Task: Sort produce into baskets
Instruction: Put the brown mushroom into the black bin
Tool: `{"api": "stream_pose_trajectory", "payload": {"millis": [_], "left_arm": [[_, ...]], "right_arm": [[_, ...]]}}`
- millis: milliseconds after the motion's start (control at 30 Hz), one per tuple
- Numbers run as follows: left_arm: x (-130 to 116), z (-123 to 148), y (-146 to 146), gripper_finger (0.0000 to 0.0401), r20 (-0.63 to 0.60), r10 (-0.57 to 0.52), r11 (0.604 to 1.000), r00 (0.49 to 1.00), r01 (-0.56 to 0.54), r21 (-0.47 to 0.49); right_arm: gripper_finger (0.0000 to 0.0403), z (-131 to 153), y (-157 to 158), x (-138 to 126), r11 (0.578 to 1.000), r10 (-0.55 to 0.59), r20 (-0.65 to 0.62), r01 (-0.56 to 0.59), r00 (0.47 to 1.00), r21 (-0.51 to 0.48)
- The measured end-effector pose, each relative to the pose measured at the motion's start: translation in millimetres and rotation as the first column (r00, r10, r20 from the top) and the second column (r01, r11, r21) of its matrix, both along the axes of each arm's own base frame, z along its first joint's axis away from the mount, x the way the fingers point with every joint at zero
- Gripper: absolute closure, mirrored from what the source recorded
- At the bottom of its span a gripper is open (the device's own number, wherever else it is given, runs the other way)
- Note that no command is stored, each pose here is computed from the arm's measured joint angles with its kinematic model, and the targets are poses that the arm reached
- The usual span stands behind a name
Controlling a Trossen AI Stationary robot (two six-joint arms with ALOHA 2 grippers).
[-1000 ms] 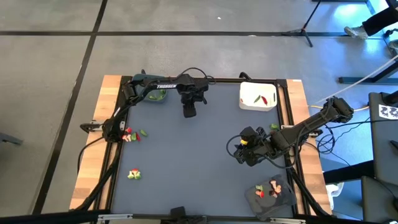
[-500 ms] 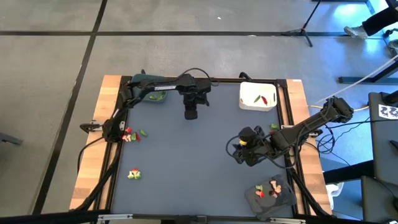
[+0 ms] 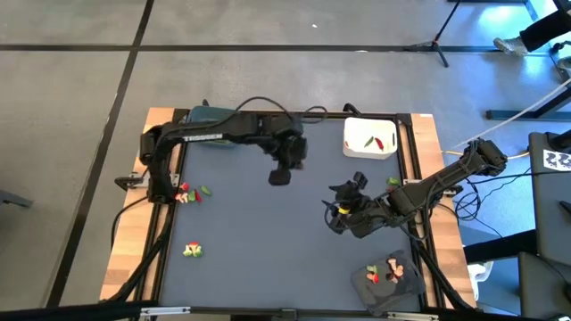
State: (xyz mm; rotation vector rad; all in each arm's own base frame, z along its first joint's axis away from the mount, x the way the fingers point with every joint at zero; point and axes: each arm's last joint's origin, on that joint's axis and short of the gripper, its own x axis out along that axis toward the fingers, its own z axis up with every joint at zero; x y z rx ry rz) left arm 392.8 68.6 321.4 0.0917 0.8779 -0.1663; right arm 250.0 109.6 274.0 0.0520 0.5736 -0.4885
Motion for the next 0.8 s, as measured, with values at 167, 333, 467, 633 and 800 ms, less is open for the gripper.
{"api": "stream_pose_trajectory", "payload": {"millis": [167,333,467,633,800], "left_arm": [[3.6,11.8,-28.5,0.0356,0.094,-0.119,0.991,0.988,0.124,-0.054],[11.5,17.0,-58.9,0.0356,0.234,-0.253,0.959,0.939,0.275,-0.069],[15.3,13.0,-73.9,0.0356,0.271,-0.279,0.949,0.921,0.307,-0.069],[19.0,16.3,-90.7,0.0356,0.335,-0.309,0.937,0.890,0.345,-0.052],[19.6,17.4,-97.4,0.0356,0.347,-0.317,0.937,0.883,0.349,-0.033]], "right_arm": [[0.0180,8.5,-0.5,6.9,0.984,0.037,0.031,-0.031,0.999,-0.177],[0.0180,18.1,1.5,16.5,0.974,0.139,0.081,-0.122,0.987,-0.189],[0.0180,14.3,7.9,18.9,0.968,0.237,0.071,-0.229,0.969,-0.103],[0.0200,10.1,15.0,19.8,0.961,0.273,0.068,-0.269,0.960,-0.062],[0.0246,11.7,16.4,19.7,0.958,0.284,0.077,-0.279,0.956,-0.073]]}}
